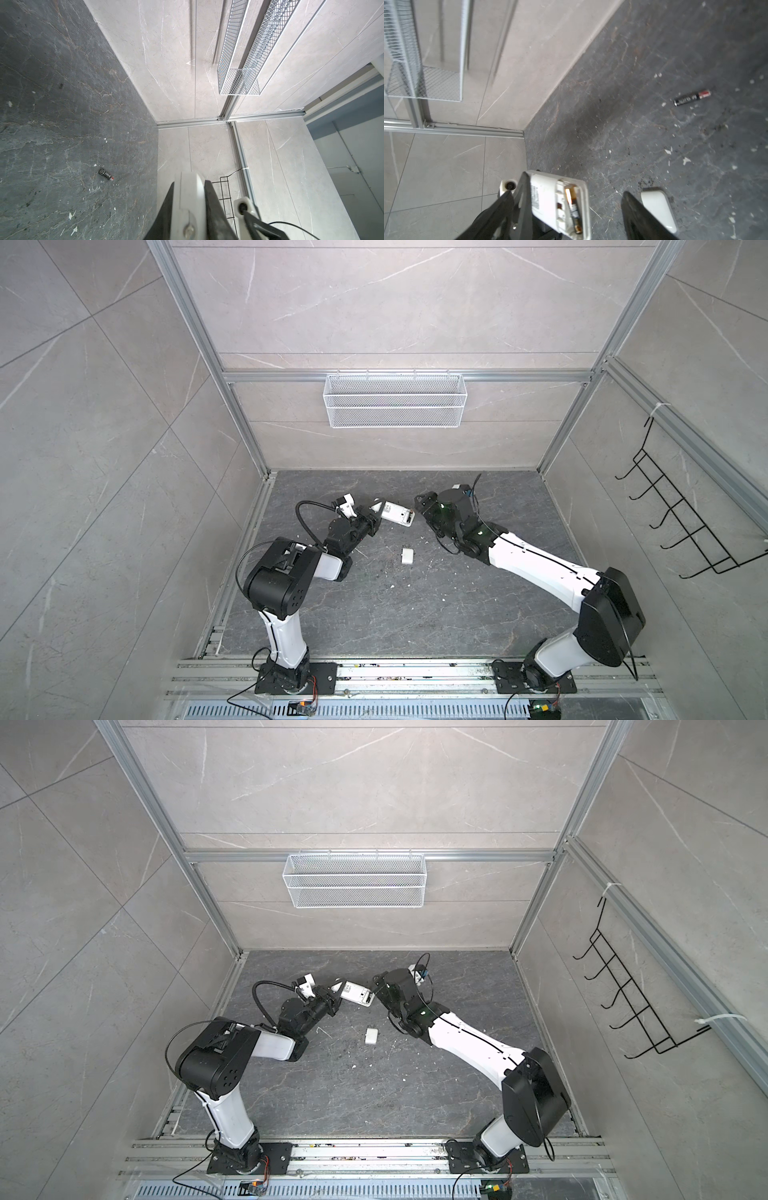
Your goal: Load the batteries into the remote control
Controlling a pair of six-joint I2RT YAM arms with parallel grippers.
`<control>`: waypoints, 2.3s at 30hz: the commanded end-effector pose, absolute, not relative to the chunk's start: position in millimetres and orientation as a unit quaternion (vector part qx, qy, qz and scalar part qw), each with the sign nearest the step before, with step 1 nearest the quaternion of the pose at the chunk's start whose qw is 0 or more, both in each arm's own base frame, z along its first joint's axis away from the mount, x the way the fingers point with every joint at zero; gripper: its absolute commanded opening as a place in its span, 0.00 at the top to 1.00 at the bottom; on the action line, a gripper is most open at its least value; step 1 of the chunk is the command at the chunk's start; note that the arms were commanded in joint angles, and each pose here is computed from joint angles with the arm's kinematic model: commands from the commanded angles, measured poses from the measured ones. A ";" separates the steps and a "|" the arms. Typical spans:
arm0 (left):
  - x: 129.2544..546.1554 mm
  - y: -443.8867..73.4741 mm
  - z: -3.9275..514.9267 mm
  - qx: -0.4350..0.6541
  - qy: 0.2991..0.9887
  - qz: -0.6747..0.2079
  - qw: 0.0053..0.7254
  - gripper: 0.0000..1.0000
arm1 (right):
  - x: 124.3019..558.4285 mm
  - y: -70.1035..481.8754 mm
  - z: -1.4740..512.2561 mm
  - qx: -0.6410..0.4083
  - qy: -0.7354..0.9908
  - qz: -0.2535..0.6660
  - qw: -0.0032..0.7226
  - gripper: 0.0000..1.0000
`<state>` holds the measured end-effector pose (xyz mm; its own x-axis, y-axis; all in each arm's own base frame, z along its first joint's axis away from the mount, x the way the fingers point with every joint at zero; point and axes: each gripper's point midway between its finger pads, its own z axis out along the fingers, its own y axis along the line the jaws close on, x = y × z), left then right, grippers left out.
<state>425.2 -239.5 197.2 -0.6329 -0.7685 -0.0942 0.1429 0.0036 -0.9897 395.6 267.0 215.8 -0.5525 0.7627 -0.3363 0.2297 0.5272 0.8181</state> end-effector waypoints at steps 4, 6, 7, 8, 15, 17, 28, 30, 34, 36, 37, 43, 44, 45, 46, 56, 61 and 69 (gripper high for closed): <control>424.6 -237.2 238.7 -0.223 0.580 -0.687 0.378 0.94 | 399.1 274.8 231.0 0.400 0.701 0.497 0.320 0.12; 424.8 -238.8 239.6 -0.219 0.580 -0.688 0.377 0.94 | 397.6 272.6 226.6 0.429 0.662 0.531 0.310 0.09; 424.9 -239.4 239.2 -0.218 0.581 -0.688 0.376 0.94 | 397.0 272.2 223.6 0.440 0.647 0.545 0.304 0.09; 425.2 -239.8 238.7 -0.216 0.582 -0.687 0.377 0.94 | 396.9 271.7 221.3 0.451 0.630 0.558 0.297 0.08; 425.6 -239.0 241.8 -0.211 0.581 -0.684 0.386 0.94 | 400.4 283.7 208.5 0.479 0.597 0.589 0.260 0.06; 425.1 -240.4 243.1 -0.207 0.581 -0.686 0.386 0.94 | 400.7 284.9 206.3 0.485 0.585 0.596 0.261 0.06; 427.2 -242.0 242.1 -0.201 0.584 -0.683 0.391 0.93 | 399.0 301.8 189.8 0.508 0.555 0.623 0.217 0.13; 427.4 -242.0 242.0 -0.201 0.584 -0.683 0.391 0.93 | 397.7 301.9 190.4 0.510 0.550 0.626 0.215 0.15; 427.2 -241.5 239.8 -0.202 0.586 -0.680 0.392 0.93 | 396.2 301.6 191.6 0.513 0.545 0.628 0.212 0.17; 426.8 -241.4 239.0 -0.201 0.587 -0.679 0.392 0.93 | 396.8 302.8 191.7 0.512 0.543 0.631 0.210 0.20; 426.8 -241.4 238.8 -0.201 0.587 -0.679 0.393 0.93 | 397.3 303.3 191.0 0.513 0.541 0.633 0.208 0.22; 426.1 -241.4 240.8 -0.197 0.586 -0.678 0.396 0.94 | 402.1 314.3 192.3 0.510 0.529 0.650 0.195 0.26; 425.7 -241.4 240.8 -0.196 0.587 -0.678 0.396 0.94 | 402.9 315.1 192.6 0.510 0.527 0.651 0.194 0.27; 425.3 -241.0 241.6 -0.196 0.586 -0.678 0.397 0.94 | 403.0 315.6 192.5 0.510 0.527 0.651 0.194 0.28; 425.2 -240.7 241.1 -0.197 0.586 -0.678 0.397 0.94 | 402.7 316.4 191.8 0.510 0.529 0.650 0.194 0.30; 426.0 -240.0 236.1 -0.201 0.590 -0.675 0.395 0.94 | 400.9 319.5 191.5 0.510 0.528 0.651 0.193 0.37; 425.7 -237.2 238.1 -0.201 0.588 -0.674 0.399 0.94 | 399.5 316.9 192.1 0.512 0.528 0.648 0.198 0.45; 427.0 -231.2 238.6 -0.206 0.586 -0.673 0.401 0.94 | 397.3 314.8 193.5 0.509 0.531 0.647 0.203 0.47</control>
